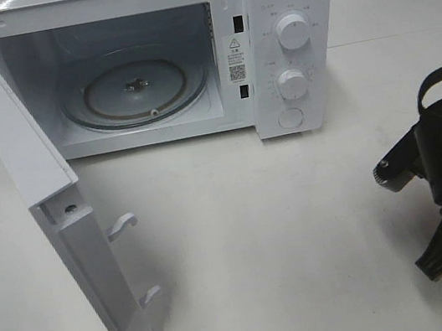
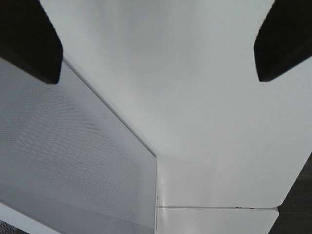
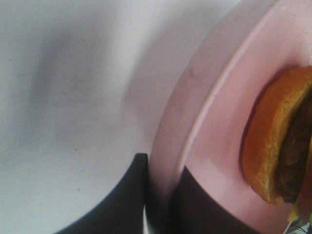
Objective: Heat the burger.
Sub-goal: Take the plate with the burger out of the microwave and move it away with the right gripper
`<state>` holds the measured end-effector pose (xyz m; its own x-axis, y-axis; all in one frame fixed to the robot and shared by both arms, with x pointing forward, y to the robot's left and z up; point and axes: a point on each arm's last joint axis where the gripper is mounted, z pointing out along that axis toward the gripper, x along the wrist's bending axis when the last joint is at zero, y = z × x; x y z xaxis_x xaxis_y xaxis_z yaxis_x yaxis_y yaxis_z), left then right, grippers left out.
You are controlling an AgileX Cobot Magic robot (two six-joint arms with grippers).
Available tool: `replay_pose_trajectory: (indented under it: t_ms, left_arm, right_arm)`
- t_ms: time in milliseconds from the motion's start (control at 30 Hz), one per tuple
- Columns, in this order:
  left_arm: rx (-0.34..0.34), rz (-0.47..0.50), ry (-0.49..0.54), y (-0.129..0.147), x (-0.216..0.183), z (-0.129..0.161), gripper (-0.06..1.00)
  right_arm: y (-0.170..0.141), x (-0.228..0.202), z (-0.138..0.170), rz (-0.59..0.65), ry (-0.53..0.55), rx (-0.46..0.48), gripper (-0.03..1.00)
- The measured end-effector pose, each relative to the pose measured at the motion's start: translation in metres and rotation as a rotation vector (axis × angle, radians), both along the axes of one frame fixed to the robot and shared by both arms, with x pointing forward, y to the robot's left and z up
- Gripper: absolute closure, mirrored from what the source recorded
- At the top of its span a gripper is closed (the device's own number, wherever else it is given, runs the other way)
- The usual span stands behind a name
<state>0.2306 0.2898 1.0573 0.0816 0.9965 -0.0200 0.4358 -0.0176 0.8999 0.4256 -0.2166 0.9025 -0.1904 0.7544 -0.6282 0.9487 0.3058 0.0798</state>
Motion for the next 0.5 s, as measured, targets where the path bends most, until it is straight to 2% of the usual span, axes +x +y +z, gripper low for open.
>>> replay_pose_trajectory:
  t_ms: [267,500]
  left_arm:
    - [0.000,0.000,0.000,0.000,0.000,0.000,-0.05]
    - [0.000,0.000,0.000,0.000,0.000,0.000,-0.05]
  right_arm:
    - [0.000,0.006,-0.026,-0.040,0.034,0.041,0.87]
    - [-0.005,0.020,-0.042,-0.069,0.071,-0.014,0.84]
